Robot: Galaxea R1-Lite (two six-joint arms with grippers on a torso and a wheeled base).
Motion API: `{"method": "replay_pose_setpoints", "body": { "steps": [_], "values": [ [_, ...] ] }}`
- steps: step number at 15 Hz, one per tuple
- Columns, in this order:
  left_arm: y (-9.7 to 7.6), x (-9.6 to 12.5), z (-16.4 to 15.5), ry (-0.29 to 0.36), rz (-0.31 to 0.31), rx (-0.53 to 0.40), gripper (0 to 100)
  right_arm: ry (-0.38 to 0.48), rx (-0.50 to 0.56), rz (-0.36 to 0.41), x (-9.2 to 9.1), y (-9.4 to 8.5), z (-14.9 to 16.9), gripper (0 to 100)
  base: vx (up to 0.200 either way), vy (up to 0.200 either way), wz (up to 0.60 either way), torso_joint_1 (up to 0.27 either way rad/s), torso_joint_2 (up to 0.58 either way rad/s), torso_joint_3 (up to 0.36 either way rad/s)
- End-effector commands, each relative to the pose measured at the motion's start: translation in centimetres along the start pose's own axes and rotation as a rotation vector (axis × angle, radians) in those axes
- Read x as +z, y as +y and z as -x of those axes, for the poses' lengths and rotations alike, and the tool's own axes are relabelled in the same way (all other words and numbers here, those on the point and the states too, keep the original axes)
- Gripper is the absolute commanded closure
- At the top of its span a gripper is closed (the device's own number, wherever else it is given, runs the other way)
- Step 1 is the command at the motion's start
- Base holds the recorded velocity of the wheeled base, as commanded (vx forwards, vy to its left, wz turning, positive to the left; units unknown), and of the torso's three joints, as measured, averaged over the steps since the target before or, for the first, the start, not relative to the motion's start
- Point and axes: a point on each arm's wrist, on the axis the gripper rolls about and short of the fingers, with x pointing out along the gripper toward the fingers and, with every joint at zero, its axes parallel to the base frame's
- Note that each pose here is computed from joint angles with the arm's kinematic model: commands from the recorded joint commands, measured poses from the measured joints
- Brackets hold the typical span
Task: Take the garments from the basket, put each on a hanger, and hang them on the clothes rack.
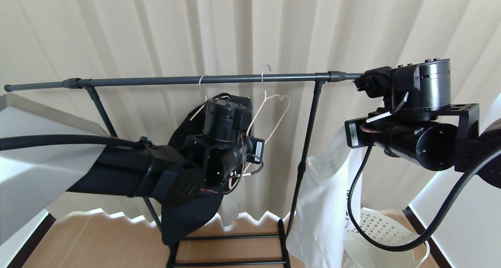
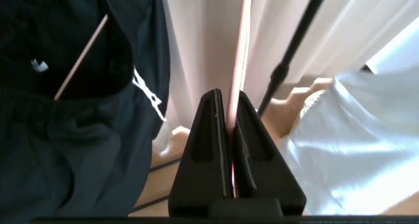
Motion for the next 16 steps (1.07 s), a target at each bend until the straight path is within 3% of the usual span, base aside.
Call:
{"method": "replay_pose_setpoints", "body": {
  "steps": [1, 4, 5, 10, 11, 14, 16],
  "values": [
    [1.4, -1.0, 4.3, -0.035, -0.009, -0.055, 100, 0.003, -0.001, 0.002, -0.1, 0.1, -0.1, 100, 0.0, 0.0, 0.0, 0.0, 0.0, 0.0],
    [2.8, -3.4, 7.0, -0.077, -0.051, -0.112, 100, 0.003, -0.002, -0.001, -0.1, 0.0, -0.1, 100, 0.0, 0.0, 0.0, 0.0, 0.0, 0.0],
    [4.3, -4.9, 8.6, -0.101, -0.073, -0.15, 100, 0.007, -0.004, 0.001, -0.2, 0.0, -0.2, 100, 0.0, 0.0, 0.0, 0.0, 0.0, 0.0],
    [7.0, -9.2, 13.3, -0.188, -0.088, -0.269, 100, 0.023, -0.001, 0.011, -0.7, -0.1, -0.3, 100, 0.0, 0.0, 0.0, 0.0, 0.0, 0.0],
    [7.8, -10.5, 14.6, -0.197, -0.134, -0.301, 100, 0.029, 0.028, 0.012, -0.8, -0.1, -0.4, 100, 0.0, 0.0, 0.0, 0.0, 0.0, 0.0],
    [8.2, -12.5, 16.3, -0.183, -0.185, -0.439, 100, 0.046, 0.107, 0.018, -1.3, -0.1, -0.4, 100, 0.0, 0.0, 0.0, 0.0, 0.0, 0.0],
    [8.1, -12.5, 16.3, -0.194, -0.21, -0.445, 100, 0.059, 0.153, 0.02, -1.5, -0.4, -0.6, 100, 0.0, 0.0, 0.0, 0.0, 0.0, 0.0]
  ]
}}
